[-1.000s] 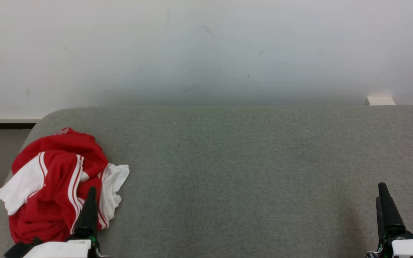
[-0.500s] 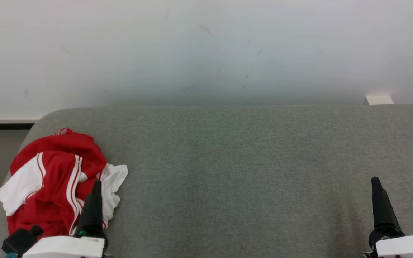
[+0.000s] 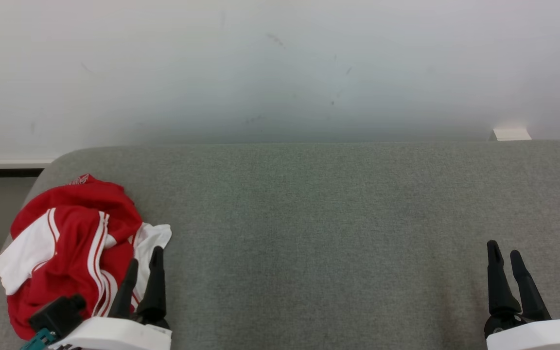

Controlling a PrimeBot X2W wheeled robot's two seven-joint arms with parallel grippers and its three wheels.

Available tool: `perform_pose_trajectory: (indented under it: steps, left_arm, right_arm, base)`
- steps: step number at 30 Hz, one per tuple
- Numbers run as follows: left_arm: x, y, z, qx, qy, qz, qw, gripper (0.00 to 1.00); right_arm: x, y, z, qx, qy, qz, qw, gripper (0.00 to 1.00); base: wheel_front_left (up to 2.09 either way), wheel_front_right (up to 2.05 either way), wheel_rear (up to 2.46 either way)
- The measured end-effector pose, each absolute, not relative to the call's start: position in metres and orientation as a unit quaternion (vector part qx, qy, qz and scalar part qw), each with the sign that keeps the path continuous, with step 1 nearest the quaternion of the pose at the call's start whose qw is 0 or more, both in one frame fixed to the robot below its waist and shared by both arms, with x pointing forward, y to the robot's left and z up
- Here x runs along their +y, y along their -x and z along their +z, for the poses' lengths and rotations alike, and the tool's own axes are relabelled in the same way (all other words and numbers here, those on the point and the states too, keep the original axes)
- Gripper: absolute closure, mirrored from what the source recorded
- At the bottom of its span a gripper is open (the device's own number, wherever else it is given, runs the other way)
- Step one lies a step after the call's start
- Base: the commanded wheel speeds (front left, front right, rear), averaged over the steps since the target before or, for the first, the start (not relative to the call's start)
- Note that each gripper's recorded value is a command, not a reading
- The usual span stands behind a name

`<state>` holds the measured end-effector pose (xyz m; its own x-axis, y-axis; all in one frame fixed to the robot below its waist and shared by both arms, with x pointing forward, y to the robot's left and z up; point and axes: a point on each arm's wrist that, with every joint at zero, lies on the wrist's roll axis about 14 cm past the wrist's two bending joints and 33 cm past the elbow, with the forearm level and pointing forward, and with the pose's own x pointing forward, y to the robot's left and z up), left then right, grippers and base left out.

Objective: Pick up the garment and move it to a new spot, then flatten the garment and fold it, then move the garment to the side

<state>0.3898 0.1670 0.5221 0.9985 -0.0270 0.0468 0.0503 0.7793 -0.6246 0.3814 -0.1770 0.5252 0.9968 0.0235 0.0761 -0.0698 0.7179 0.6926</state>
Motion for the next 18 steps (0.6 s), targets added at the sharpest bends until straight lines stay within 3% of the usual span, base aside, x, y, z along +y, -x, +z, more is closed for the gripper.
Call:
perform_pose_trajectory:
  steps: [18]
  left_arm:
    - [0.153,-0.389,0.523,-0.024,0.219,-0.04,0.975,0.0]
  right_arm:
    - [-0.173,-0.378,0.52,-0.033,-0.256,0.032,0.966,0.0]
  base:
    - [0.0,0.0,0.0]
